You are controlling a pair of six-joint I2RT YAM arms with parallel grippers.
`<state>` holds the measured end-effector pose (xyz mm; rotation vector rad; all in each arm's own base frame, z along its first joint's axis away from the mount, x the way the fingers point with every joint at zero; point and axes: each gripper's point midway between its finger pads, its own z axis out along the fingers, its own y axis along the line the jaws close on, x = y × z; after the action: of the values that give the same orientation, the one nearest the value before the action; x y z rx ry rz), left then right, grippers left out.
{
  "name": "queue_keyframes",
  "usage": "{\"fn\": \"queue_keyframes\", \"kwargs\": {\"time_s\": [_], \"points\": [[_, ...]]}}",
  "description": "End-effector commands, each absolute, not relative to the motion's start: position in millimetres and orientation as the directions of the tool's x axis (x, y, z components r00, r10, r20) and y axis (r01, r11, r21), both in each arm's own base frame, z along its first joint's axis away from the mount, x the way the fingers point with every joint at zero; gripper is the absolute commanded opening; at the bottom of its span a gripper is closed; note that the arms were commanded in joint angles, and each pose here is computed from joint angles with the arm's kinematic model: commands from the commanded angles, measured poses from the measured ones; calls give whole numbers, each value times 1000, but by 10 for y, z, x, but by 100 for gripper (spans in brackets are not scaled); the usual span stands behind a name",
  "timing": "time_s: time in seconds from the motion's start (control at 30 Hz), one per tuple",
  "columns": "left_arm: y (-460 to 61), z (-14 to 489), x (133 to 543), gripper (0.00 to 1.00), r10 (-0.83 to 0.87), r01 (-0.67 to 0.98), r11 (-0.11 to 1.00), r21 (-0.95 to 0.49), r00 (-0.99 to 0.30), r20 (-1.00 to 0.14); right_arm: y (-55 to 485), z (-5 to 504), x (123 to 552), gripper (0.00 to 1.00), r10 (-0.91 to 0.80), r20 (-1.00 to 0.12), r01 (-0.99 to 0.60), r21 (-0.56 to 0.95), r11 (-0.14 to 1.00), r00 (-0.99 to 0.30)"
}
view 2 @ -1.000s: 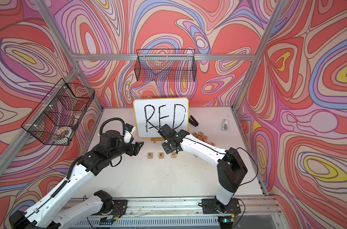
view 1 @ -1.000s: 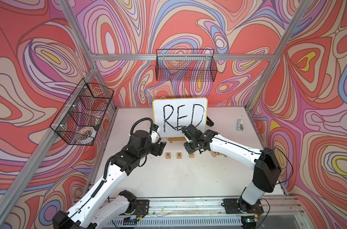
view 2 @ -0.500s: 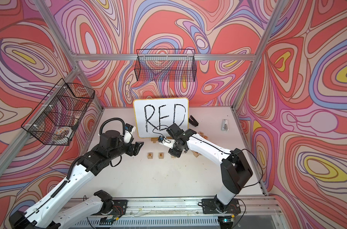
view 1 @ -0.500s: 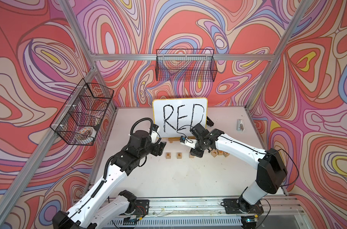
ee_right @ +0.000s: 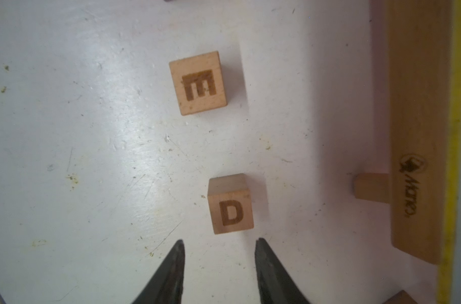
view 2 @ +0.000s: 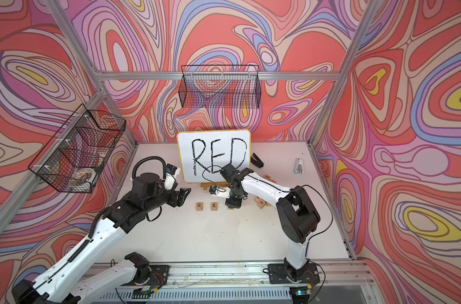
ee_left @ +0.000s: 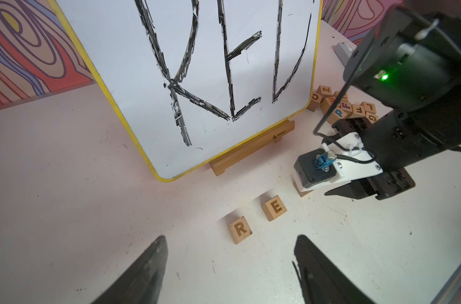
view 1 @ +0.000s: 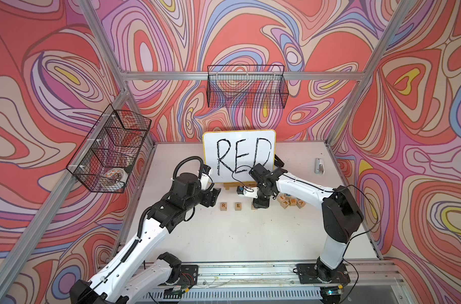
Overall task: Assemble the uppercase word "red" with letter blocks
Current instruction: Pick up the letter block from the center of the board.
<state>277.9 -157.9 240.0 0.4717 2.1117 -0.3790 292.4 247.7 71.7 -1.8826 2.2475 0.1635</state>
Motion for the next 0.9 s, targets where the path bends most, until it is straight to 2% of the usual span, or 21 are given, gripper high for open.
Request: {"fn": "queue_keyframes", "kwargs": {"time_s": [0.0,0.87], "points": [[-1562,2416,2752,79,207,473,878,-67,-502,-840,2522,750,2964,46,-963,-231,-987,-46,154,-139],[-1544,2374,2768,79,214,464,884,-58,-512,-832,2493,497,3113,48,-977,-172,-989,-58,136,-125]]}}
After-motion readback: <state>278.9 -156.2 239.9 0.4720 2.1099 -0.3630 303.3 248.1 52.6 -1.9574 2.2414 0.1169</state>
